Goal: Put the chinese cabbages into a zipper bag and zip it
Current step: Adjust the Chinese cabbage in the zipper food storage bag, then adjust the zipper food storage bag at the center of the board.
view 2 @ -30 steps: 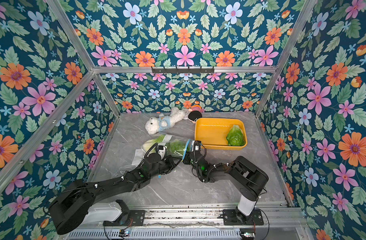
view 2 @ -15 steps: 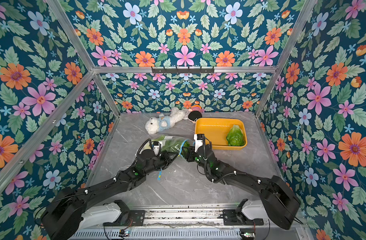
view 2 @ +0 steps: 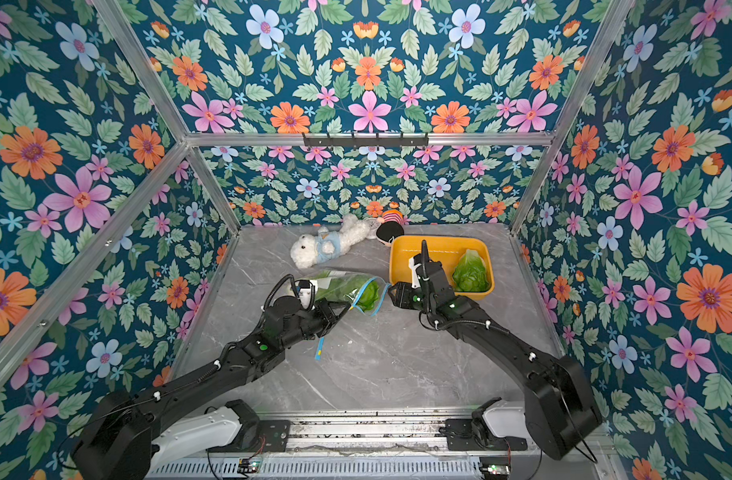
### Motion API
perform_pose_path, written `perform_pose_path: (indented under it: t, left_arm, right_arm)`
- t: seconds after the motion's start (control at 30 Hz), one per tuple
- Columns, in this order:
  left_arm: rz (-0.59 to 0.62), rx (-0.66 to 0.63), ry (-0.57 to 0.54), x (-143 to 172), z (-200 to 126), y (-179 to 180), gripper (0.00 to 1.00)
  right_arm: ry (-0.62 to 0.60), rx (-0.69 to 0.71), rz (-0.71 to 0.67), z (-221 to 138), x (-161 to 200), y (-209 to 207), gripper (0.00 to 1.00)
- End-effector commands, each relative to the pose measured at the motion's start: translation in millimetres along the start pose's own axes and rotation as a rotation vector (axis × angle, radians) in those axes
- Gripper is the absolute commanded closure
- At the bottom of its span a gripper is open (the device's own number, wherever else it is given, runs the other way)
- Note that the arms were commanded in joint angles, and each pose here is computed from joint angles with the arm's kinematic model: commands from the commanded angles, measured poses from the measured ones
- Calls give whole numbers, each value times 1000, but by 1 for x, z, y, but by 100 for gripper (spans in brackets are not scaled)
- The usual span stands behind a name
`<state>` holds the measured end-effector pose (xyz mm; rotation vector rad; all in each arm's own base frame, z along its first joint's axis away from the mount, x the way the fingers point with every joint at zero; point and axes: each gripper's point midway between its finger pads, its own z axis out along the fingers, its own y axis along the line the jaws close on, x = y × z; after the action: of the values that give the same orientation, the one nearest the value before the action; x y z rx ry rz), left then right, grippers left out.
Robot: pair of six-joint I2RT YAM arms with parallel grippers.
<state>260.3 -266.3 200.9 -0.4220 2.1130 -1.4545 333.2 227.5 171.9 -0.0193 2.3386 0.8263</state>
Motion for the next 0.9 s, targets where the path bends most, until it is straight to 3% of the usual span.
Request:
perform_pose_path:
  t: [0.0, 0.33, 0.57, 0.73, 0.87]
  left_arm:
    - [13, 24, -10, -3, -3, -9, 100]
    - [25, 33, -27, -9, -9, -19, 100]
    - [35, 41, -24, -11, -10, -26, 100]
    - [47, 49, -35, -16, -11, -33, 100]
    - [58, 55, -43, -21, -12, -41, 100]
  right_arm:
    - [61, -9, 9, 14, 6, -2, 44]
    - [51, -23, 78, 62, -19, -12, 45]
    - [83, 3, 84, 94, -17, -25, 54]
    - [75, 4, 70, 99, -19, -27, 69]
    - [35, -22, 37, 86, -28, -16, 88]
